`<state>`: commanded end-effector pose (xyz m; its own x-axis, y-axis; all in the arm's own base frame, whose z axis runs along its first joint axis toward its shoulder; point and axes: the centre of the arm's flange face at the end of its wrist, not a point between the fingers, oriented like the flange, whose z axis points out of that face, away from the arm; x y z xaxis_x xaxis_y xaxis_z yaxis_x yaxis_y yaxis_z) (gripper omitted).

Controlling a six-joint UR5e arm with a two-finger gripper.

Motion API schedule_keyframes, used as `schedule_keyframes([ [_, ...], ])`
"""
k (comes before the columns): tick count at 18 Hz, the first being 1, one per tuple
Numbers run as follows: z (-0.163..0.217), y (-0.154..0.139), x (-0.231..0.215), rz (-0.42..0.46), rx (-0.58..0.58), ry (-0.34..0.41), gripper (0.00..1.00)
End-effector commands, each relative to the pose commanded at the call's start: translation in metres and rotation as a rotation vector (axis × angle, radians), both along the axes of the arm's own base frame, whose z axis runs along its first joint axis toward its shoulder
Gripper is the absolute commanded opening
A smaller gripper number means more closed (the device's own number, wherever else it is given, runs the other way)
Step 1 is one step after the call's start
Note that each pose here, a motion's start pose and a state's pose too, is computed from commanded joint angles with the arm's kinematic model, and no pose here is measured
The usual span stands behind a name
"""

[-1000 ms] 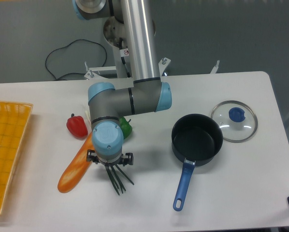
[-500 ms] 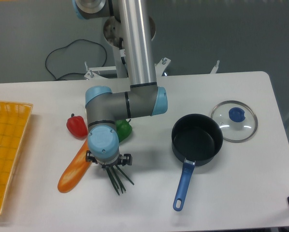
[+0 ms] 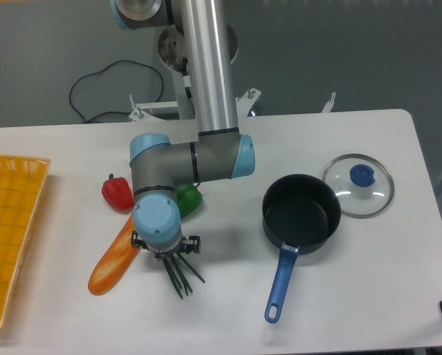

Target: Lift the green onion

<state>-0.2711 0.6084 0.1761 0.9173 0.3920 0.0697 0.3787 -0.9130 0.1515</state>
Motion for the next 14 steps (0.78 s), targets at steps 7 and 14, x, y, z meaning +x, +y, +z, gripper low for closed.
schedule_keyframes([
  [7, -0.003, 0.0, 0.0, 0.003, -0.005, -0.003, 0.51],
  [14, 0.011, 0.003, -0.003, 0.004, 0.015, 0.003, 0.22],
])
